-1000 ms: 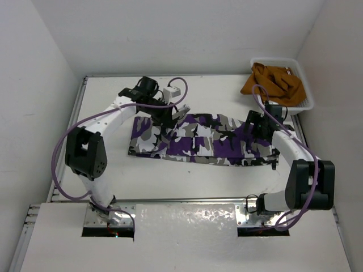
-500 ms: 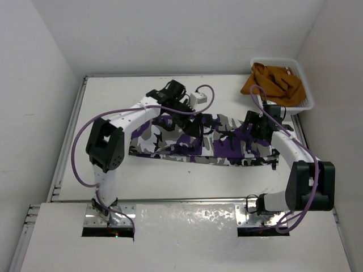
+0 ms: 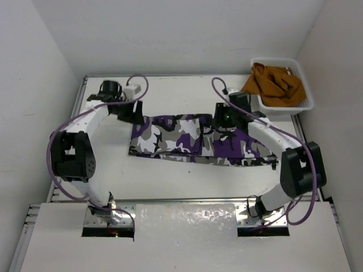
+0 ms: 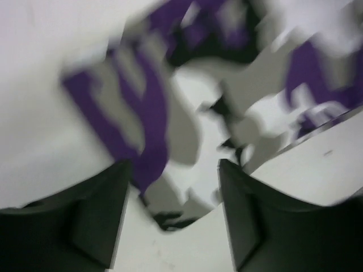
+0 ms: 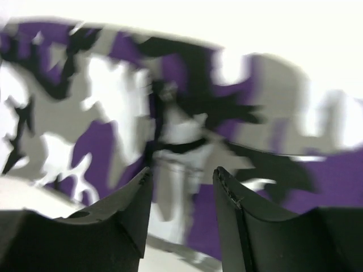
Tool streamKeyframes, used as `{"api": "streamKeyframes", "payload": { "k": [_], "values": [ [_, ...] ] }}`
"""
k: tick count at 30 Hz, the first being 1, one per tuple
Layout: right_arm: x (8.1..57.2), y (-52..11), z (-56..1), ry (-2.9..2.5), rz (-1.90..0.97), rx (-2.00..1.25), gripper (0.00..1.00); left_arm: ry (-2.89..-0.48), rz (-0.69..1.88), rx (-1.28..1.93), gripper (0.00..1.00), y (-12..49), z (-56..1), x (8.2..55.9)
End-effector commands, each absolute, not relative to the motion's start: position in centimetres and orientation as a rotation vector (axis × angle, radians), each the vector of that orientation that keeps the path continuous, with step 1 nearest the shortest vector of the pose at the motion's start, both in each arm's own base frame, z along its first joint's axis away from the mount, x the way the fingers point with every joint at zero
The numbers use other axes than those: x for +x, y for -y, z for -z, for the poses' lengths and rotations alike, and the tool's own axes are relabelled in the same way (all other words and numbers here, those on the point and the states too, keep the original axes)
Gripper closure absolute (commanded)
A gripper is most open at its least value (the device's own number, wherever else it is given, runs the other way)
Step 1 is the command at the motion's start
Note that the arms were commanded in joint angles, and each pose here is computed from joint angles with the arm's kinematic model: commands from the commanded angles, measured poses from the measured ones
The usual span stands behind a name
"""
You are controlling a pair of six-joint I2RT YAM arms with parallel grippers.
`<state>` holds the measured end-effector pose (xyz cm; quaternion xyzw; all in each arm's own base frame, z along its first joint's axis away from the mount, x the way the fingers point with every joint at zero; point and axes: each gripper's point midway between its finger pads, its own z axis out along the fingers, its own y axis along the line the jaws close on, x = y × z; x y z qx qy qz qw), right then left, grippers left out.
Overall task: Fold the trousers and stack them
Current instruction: Fold the trousers
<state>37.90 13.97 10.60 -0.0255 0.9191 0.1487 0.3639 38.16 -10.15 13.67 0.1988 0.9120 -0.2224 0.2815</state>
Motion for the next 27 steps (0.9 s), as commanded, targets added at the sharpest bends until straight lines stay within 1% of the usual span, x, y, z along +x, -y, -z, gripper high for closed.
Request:
{"api": "streamKeyframes", "payload": {
  "k": [1, 3, 5, 11, 13, 14, 17, 20, 24, 25, 26, 27],
  "values": [
    [38.4, -17.6, -10.4, -2.365, -0.495, -0.084, 0.55, -2.523, 0.496, 0.389, 0.33, 8.3, -10.5, 37.1],
    [38.0, -17.5, -9.4, -2.396, -0.521, 0.017, 0.55, -2.562, 0.471, 0.375, 0.24, 7.8, -8.6, 36.5],
    [37.3, -16.2, -8.3, -2.416, -0.48, 0.067, 0.55, -2.584, 0.494, 0.37, 0.21, 8.0, -7.2, 36.3],
    [35.9, -12.9, -8.4, -2.44, -0.382, 0.069, 0.54, -2.679, 0.462, 0.311, 0.18, 7.0, -2.8, 36.2],
    [35.4, -11.3, -8.1, -2.452, -0.326, 0.084, 0.54, -2.732, 0.43, 0.3, 0.2, 6.3, -0.9, 35.7],
    [35.0, -10.6, -8.3, -2.447, -0.309, 0.095, 0.54, -2.759, 0.427, 0.298, 0.23, 6.1, 0.1, 35.2],
    [34.4, -8.2, -8.5, -2.44, -0.287, 0.175, 0.54, -2.786, 0.416, 0.307, 0.28, 5.7, 0.8, 34.6],
    [34.0, -5.6, -8.6, -2.438, -0.226, 0.22, 0.54, -2.77, 0.389, 0.325, 0.27, 5.2, 0.3, 34.6],
    [33.4, -3.8, -8.7, -2.464, -0.147, 0.202, 0.53, -2.751, 0.362, 0.335, 0.24, 4.7, -0.3, 34.5],
    [33.3, -3.5, -8.7, -2.467, -0.137, 0.193, 0.53, -2.758, 0.354, 0.333, 0.27, 4.5, 0.0, 34.1],
    [33.3, -3.4, -8.8, -2.466, -0.133, 0.19, 0.54, -2.763, 0.356, 0.337, 0.32, 4.5, 0.3, 34.0],
    [33.4, -3.2, -8.8, -2.462, -0.126, 0.197, 0.54, -2.773, 0.394, 0.34, 0.41, 4.9, 0.6, 33.6]
  ]
}}
